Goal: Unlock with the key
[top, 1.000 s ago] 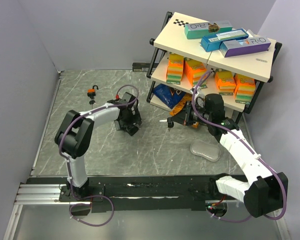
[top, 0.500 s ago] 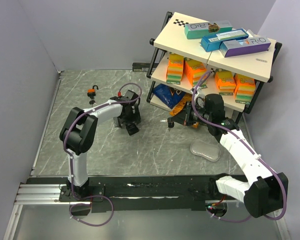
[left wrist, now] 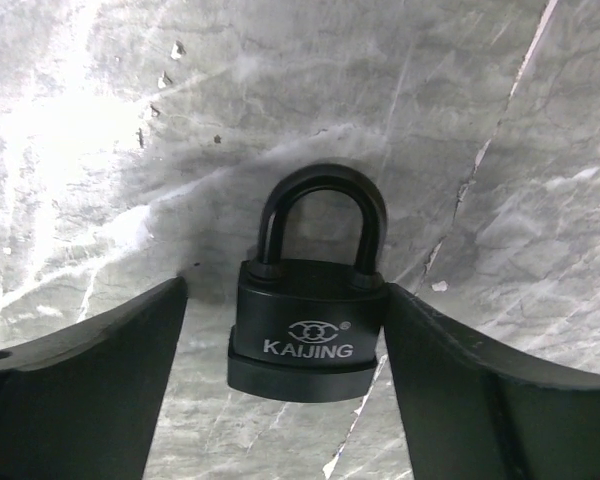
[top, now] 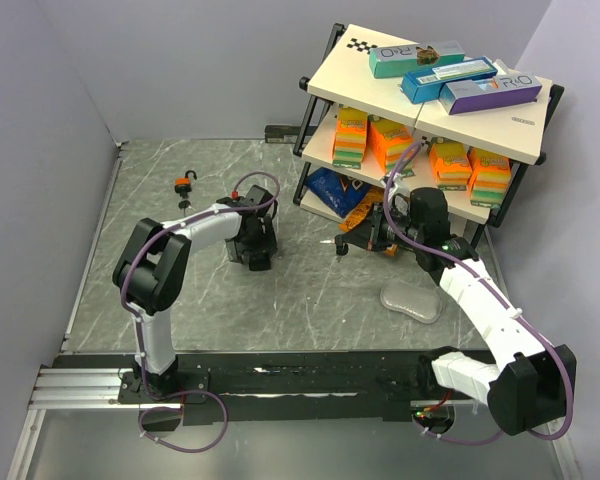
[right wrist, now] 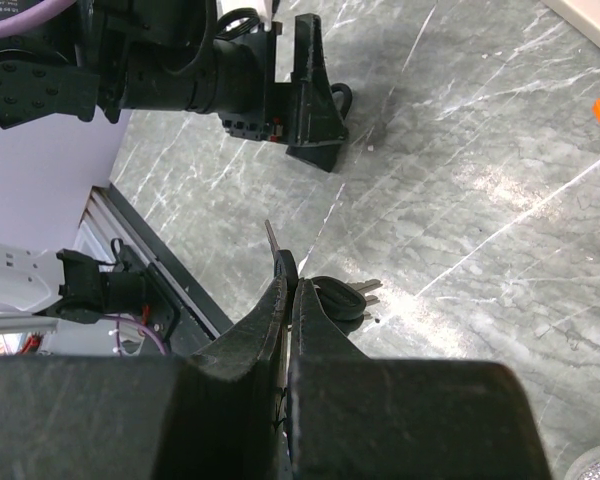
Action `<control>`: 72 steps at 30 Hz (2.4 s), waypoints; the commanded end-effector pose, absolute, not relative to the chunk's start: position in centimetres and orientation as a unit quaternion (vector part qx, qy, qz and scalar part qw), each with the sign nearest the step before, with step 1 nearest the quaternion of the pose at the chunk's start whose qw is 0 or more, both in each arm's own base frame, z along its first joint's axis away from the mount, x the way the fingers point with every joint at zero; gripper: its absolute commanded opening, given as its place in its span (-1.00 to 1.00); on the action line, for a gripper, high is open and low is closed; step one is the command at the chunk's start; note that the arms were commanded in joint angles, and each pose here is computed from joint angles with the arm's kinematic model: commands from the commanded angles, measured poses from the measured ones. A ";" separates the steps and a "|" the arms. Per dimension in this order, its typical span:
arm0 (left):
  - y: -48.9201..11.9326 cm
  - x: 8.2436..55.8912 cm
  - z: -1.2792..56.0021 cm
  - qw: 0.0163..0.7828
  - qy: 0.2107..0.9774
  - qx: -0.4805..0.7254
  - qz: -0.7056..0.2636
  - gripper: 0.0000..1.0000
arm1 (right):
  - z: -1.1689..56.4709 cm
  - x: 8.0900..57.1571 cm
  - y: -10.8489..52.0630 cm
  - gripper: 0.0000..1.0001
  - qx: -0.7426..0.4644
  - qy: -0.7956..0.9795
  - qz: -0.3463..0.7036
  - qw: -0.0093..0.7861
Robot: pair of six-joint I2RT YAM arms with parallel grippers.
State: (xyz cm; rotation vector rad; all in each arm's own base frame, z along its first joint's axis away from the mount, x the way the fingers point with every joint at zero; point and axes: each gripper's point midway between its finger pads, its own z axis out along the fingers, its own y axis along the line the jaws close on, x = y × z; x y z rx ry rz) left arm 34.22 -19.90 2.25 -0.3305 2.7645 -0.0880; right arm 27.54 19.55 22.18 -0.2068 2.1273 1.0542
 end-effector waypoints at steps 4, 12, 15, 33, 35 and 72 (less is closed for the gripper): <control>-20.9 32.6 1.5 0.144 0.984 -0.099 -0.043 0.40 | 23.9 27.6 19.7 -1.00 -0.094 0.812 0.416 0.399; -21.6 31.6 1.5 0.133 0.983 -0.101 -0.069 -0.59 | 24.0 27.6 19.8 -1.00 -0.095 0.811 0.418 0.398; -22.8 32.1 3.3 0.144 0.978 -0.106 -0.106 -0.98 | 24.0 27.6 19.7 -1.00 -0.093 0.811 0.418 0.398; -24.7 35.0 15.4 0.257 0.934 -0.147 -0.199 -0.98 | 24.1 27.3 19.6 -1.00 -0.091 0.810 0.419 0.400; -21.4 34.0 14.6 0.254 0.955 -0.129 -0.087 -0.98 | 24.2 27.2 19.7 -1.00 -0.091 0.809 0.422 0.400; -19.3 33.8 8.0 0.210 0.957 0.049 0.196 -0.98 | 23.3 26.9 19.4 -1.00 -0.089 0.813 0.412 0.402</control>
